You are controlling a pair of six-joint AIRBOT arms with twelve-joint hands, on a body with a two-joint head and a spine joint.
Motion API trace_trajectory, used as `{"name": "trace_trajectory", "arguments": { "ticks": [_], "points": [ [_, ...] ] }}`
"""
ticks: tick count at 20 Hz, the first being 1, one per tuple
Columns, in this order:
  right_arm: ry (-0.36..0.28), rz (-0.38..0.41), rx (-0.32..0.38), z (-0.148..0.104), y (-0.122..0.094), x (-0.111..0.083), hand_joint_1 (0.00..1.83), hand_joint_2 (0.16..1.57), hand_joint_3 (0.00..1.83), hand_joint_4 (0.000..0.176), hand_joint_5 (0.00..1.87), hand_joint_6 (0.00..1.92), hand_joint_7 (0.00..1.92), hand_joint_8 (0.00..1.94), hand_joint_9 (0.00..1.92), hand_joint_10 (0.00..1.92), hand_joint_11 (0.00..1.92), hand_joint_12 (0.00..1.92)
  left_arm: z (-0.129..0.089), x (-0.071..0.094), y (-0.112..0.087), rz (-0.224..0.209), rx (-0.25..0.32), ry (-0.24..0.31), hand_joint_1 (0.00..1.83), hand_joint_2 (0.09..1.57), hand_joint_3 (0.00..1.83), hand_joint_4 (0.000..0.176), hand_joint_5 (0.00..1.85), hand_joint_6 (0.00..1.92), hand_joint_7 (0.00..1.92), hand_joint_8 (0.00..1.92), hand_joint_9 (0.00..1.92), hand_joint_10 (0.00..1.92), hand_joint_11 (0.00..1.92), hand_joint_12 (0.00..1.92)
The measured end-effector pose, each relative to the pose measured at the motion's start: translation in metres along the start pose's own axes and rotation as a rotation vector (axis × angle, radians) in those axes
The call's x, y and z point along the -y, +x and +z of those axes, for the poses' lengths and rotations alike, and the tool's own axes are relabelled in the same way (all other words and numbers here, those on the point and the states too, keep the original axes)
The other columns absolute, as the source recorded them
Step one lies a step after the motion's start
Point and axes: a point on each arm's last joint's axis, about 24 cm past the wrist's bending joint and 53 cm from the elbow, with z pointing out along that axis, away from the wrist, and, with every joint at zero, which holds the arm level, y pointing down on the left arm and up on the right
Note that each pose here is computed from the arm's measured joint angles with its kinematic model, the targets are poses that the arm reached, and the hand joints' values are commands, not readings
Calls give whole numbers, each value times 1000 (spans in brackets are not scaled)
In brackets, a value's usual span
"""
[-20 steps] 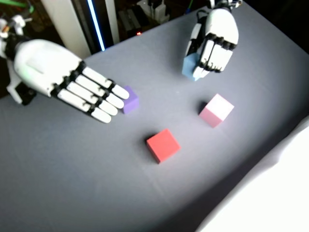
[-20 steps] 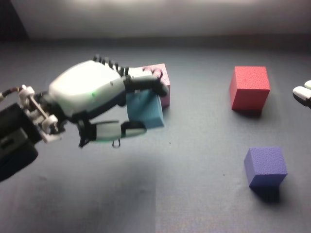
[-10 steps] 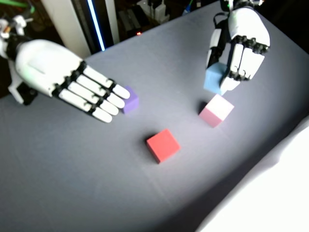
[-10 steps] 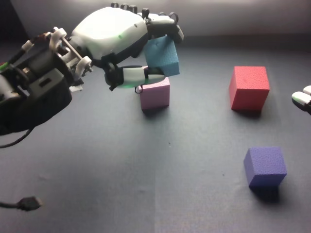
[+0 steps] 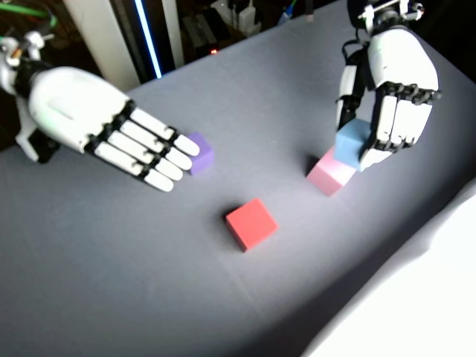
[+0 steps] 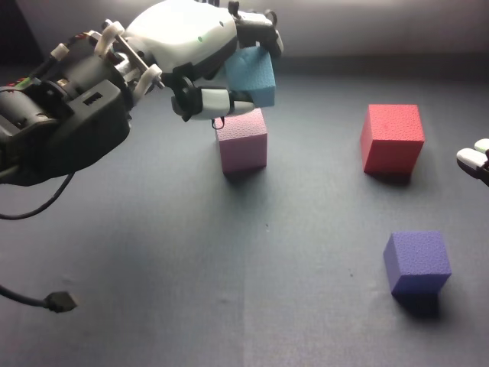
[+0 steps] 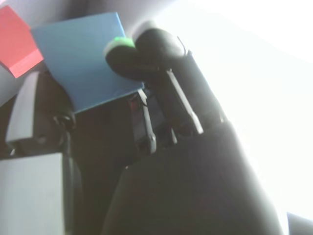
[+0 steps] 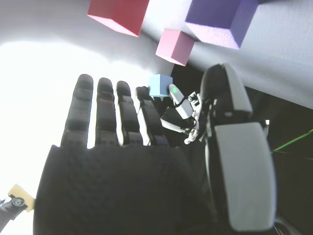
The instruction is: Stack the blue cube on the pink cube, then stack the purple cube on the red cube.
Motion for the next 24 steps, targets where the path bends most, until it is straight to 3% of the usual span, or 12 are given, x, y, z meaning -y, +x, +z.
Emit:
{"name": "trace_trajectory", "arguments": {
  "ticks": [2,3,8,10,12,13,18,19,20,21,22,24],
  "points": [
    [-1,0,-1,0,0,0,762,1222,0,0,0,0,0,0,0,0,0,0,0,-7,-1,-5,-1,-19,1200,1266,0,0,646,1250,795,1578,927,1614,942,1825],
    [0,1,-1,0,0,0,758,1223,0,0,0,0,0,0,0,0,0,0,-1,-12,-3,-10,5,-32,1187,1290,4,0,616,1254,746,1678,1009,1762,1055,1902],
    [-2,3,-2,0,1,-1,747,1231,3,0,0,0,0,0,0,0,0,0,-2,-21,17,-15,-36,-57,1208,1248,0,0,691,1224,805,1532,831,1513,795,1744],
    [0,5,-3,0,1,0,713,1228,2,0,0,0,0,0,0,0,0,0,-3,-24,24,-24,-48,-65,1199,1265,2,0,643,1251,794,1571,866,1562,849,1803],
    [-1,5,-4,0,2,0,683,1223,0,0,0,0,0,0,0,0,0,0,-4,-26,23,-26,-45,-68,1197,1267,0,0,616,1318,813,1514,871,1427,851,1715],
    [-2,5,-4,0,2,-1,680,1219,0,0,0,0,0,0,0,0,0,0,-5,-28,24,-35,-40,-72,1187,1288,1,0,590,1306,774,1607,904,1556,904,1793],
    [-1,6,-4,0,2,-1,674,1218,0,0,0,0,0,0,0,0,0,0,-4,-28,25,-42,-35,-69,1187,1286,1,0,618,1271,753,1642,866,1661,908,1868],
    [-1,7,-5,0,2,0,683,1220,0,0,0,0,0,0,0,0,0,0,-4,-29,25,-44,-34,-70,1165,1285,1,0,547,1472,791,1448,716,1266,604,1667],
    [-1,7,-5,0,2,-1,681,1214,0,0,0,0,0,0,0,0,0,0,-5,-30,25,-44,-34,-73,1071,1233,0,0,432,960,616,982,626,1029,477,1577],
    [-1,7,-5,0,2,-1,665,1218,0,0,0,0,0,0,0,0,0,0,-5,-32,25,-43,-33,-74,933,1187,0,0,357,649,498,603,464,802,217,1555],
    [1,8,-5,0,2,0,669,1219,0,0,0,0,0,0,0,0,0,0,-6,-34,25,-42,-34,-78,805,1156,0,0,258,470,405,339,285,697,43,1507],
    [-1,8,-5,0,2,-1,695,1216,0,0,0,0,0,0,0,0,0,0,-9,-41,34,-35,-59,-100,736,1127,0,31,190,216,238,45,124,417,1,1275]
  ]
}}
